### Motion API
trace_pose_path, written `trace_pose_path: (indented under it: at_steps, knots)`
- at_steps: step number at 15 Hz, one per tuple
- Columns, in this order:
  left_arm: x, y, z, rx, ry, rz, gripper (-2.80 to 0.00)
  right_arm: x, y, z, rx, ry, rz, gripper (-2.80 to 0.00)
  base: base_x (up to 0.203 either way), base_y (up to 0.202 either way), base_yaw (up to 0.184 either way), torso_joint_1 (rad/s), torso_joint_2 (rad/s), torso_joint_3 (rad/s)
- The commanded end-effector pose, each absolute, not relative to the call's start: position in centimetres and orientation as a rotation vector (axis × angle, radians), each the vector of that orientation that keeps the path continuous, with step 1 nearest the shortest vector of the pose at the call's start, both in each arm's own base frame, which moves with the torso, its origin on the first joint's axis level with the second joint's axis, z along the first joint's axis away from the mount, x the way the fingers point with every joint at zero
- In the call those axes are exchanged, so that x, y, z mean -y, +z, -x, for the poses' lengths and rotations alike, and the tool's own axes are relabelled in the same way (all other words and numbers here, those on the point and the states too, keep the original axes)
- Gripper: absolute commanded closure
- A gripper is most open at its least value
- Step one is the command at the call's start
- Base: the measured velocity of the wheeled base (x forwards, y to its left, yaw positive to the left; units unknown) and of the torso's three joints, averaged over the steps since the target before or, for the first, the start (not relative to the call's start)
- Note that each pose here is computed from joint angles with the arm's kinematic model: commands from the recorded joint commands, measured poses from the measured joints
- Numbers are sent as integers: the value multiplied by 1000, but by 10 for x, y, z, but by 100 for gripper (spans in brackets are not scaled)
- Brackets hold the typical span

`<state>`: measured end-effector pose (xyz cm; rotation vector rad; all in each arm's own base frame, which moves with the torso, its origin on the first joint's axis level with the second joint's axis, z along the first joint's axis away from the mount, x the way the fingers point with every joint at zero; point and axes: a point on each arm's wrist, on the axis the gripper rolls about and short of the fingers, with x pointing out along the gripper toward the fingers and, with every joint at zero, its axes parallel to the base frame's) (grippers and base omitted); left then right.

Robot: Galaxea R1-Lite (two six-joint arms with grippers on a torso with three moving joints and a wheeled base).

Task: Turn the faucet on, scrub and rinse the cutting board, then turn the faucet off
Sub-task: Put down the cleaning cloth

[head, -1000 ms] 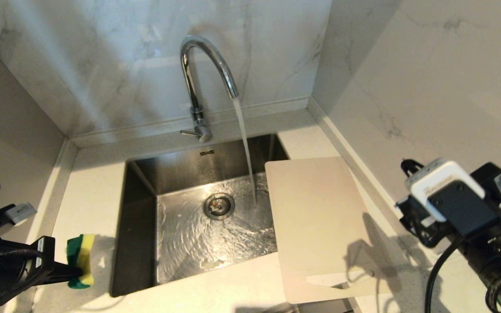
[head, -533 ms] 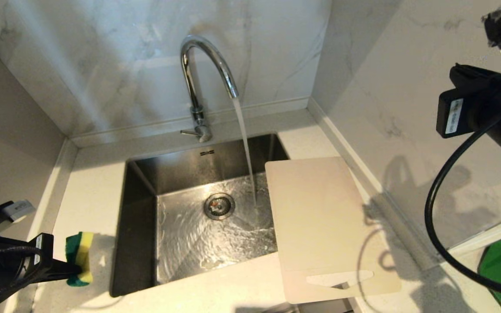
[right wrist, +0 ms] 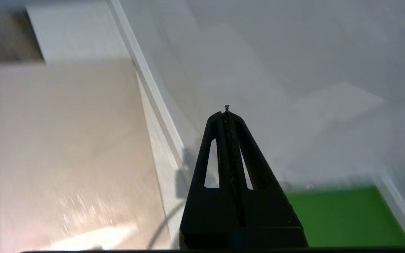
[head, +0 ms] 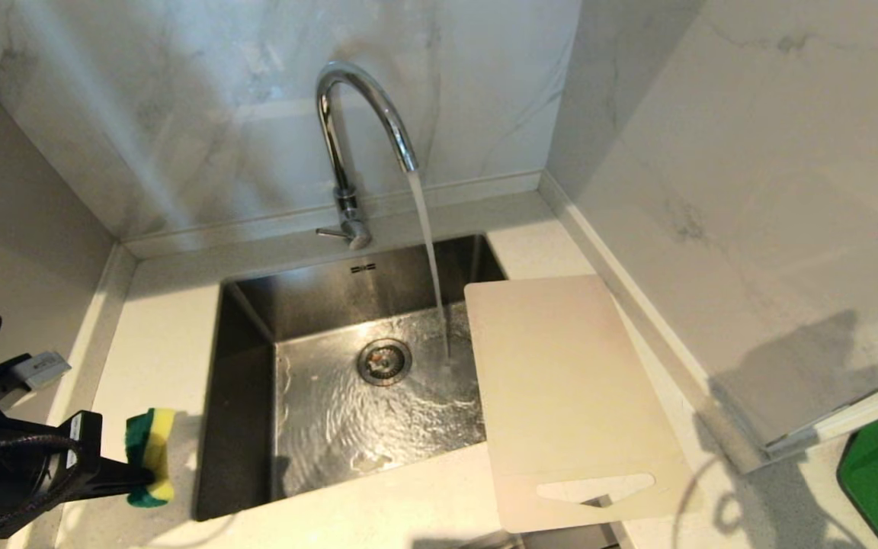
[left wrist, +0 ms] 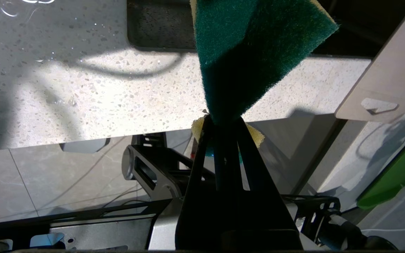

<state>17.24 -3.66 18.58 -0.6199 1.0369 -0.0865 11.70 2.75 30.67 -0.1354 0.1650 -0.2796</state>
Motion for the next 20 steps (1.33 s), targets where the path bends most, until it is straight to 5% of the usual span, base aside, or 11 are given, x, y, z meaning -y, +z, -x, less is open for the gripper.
trace_pose_path:
  at_steps: [1, 7, 16, 20]
  knots:
    - [37, 187, -170, -1034, -91, 620, 0, -13, 285, -76, -145, -287, 123, 0, 0, 0, 0, 0, 0, 0]
    - [38, 184, -171, -1043, -89, 620, 0, 2, 203, -33, -226, -292, 123, 0, 0, 0, 0, 0, 0, 0]
    - [38, 181, -171, -1056, -90, 621, 0, -1, 194, -28, -224, -90, -173, 0, 0, 0, 0, 0, 0, 0]
    - [38, 180, -170, -1061, -89, 624, 0, 5, 167, -10, -215, -48, -91, 0, 0, 0, 0, 0, 0, 0]
